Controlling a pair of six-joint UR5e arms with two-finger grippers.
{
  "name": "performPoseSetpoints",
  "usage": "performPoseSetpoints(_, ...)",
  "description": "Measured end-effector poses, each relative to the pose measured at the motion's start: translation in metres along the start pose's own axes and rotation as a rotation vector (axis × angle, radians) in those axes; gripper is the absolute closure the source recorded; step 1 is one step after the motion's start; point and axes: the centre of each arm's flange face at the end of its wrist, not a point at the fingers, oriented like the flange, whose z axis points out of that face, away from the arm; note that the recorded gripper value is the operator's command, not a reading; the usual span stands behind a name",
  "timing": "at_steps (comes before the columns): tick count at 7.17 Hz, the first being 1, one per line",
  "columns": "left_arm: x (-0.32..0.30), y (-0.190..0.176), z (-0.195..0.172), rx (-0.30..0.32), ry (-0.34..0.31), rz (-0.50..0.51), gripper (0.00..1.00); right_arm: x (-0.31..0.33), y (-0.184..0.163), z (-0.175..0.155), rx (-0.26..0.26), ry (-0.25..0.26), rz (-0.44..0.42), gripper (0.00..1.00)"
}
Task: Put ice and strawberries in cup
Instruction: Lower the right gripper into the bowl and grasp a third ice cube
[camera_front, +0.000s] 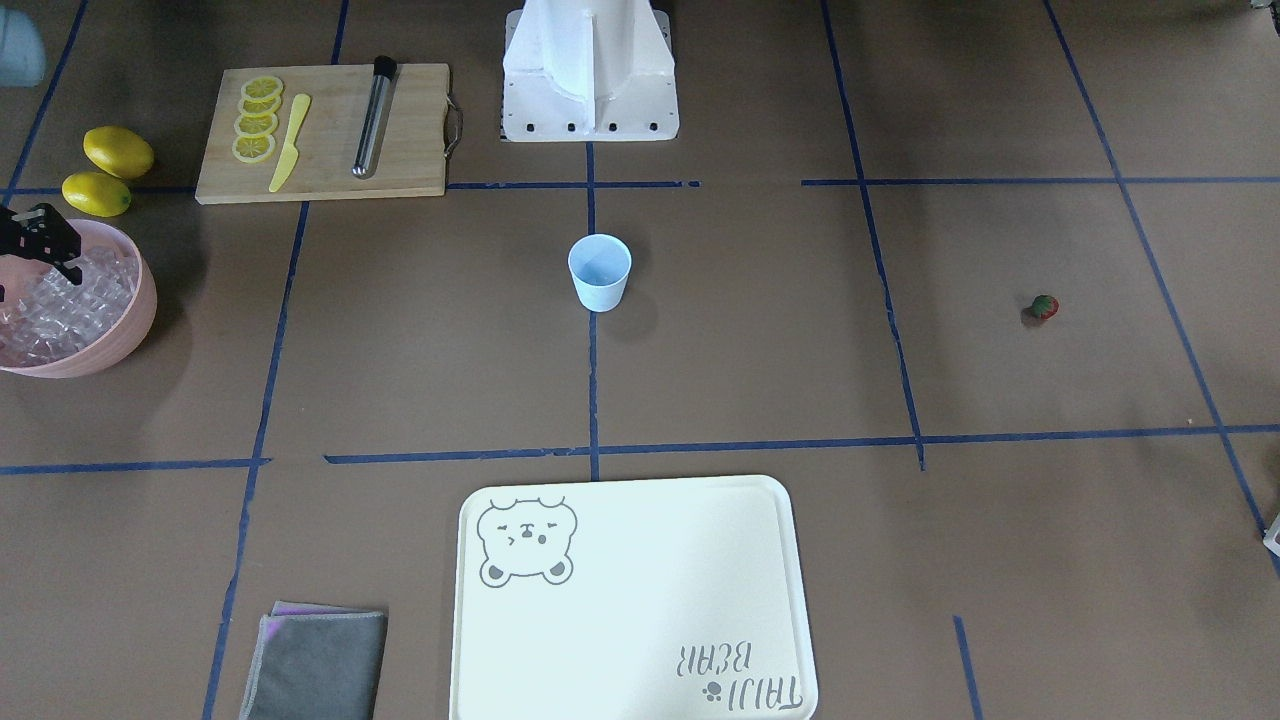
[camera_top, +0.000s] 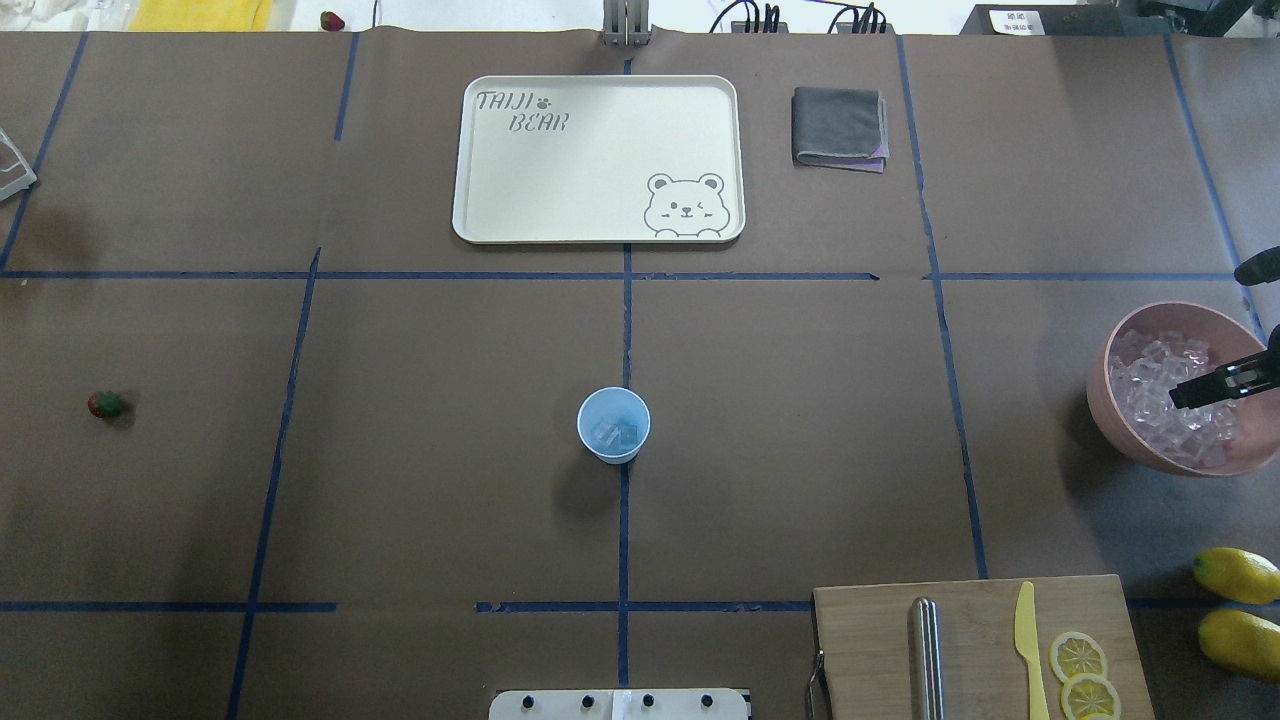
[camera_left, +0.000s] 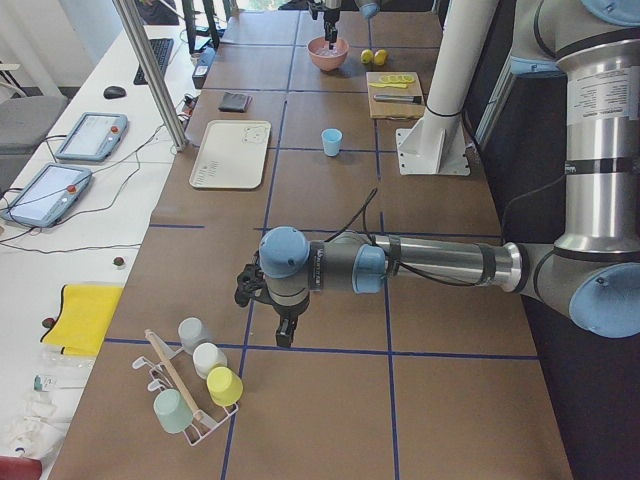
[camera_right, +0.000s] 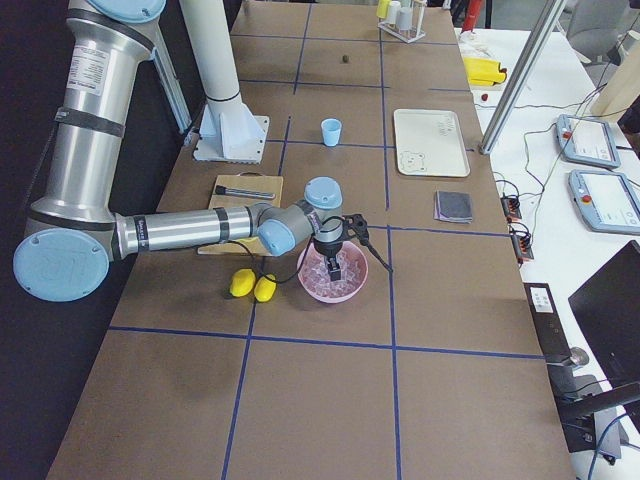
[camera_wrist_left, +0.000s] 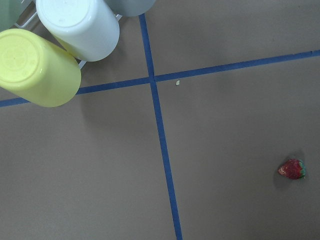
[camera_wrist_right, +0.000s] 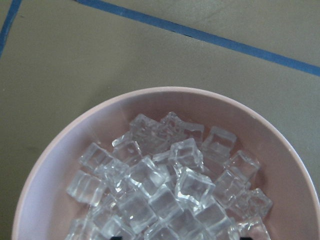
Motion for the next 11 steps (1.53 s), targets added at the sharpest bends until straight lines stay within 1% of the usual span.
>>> performPoseSetpoints(2,0.0,0.0,0.0,0.0,0.0,0.0,0.0,-0.003,0.005,0.005,-0.017,-0.006,-0.008,0.22)
performPoseSetpoints(3,0.0,0.0,0.0,0.0,0.0,0.0,0.0,-0.006,0.006,0.007,-0.023,-0.009,-0.013,0.25)
performPoseSetpoints(4,0.0,0.0,0.0,0.0,0.0,0.0,0.0,-0.008,0.007,0.009,-0.028,-0.012,-0.018,0.48)
performPoseSetpoints(5,0.0,0.0,0.0,0.0,0.0,0.0,0.0,-0.009,0.008,0.009,-0.031,-0.012,-0.02,0.78)
performPoseSetpoints(6,0.0,0.0,0.0,0.0,0.0,0.0,0.0,-0.008,0.009,0.01,-0.033,-0.011,-0.02,0.91)
performPoseSetpoints(7,0.0,0.0,0.0,0.0,0.0,0.0,0.0,-0.008,0.01,0.01,-0.034,-0.011,-0.021,0.94)
performPoseSetpoints(9,0.0,0.0,0.0,0.0,0.0,0.0,0.0,-0.01,0.009,0.007,-0.028,-0.013,-0.025,0.95)
performPoseSetpoints(11,0.0,0.0,0.0,-0.001,0.0,-0.001,0.0,-0.021,0.003,-0.011,0.001,-0.025,-0.036,0.96)
